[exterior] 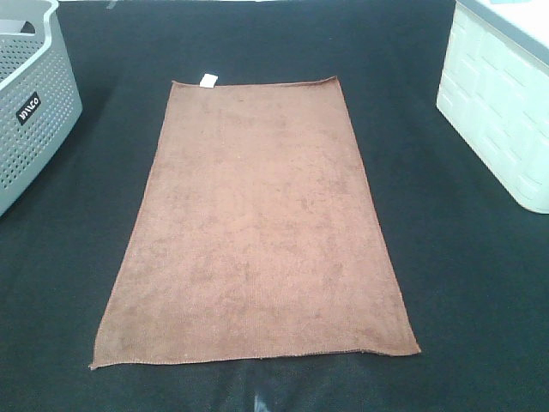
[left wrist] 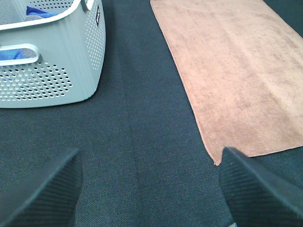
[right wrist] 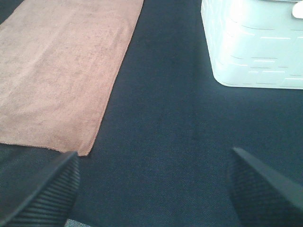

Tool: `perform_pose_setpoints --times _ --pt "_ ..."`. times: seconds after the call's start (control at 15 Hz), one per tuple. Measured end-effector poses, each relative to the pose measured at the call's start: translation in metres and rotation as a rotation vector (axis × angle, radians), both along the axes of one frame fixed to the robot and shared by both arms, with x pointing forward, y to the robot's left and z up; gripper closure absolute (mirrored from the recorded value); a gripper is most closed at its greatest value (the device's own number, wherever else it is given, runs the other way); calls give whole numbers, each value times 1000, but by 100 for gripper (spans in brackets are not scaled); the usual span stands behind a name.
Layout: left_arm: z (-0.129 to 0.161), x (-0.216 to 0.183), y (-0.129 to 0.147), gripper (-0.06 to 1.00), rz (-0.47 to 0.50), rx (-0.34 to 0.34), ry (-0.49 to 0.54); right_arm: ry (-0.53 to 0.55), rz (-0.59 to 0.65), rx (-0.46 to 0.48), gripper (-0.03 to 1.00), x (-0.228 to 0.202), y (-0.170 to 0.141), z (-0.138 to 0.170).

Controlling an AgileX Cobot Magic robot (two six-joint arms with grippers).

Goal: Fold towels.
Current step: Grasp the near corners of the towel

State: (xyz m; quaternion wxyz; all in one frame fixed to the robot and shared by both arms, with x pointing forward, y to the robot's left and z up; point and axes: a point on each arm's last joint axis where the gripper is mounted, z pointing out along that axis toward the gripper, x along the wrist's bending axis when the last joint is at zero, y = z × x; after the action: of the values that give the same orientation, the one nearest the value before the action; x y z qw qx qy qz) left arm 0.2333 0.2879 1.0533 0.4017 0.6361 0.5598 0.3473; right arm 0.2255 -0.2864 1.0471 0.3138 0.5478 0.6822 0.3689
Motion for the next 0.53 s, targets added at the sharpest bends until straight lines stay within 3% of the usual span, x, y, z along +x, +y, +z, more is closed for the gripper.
perform_pose_setpoints --times 0.53 --pt "0 0 0 18 0 0 0 0 0 0 17 0 0 0"
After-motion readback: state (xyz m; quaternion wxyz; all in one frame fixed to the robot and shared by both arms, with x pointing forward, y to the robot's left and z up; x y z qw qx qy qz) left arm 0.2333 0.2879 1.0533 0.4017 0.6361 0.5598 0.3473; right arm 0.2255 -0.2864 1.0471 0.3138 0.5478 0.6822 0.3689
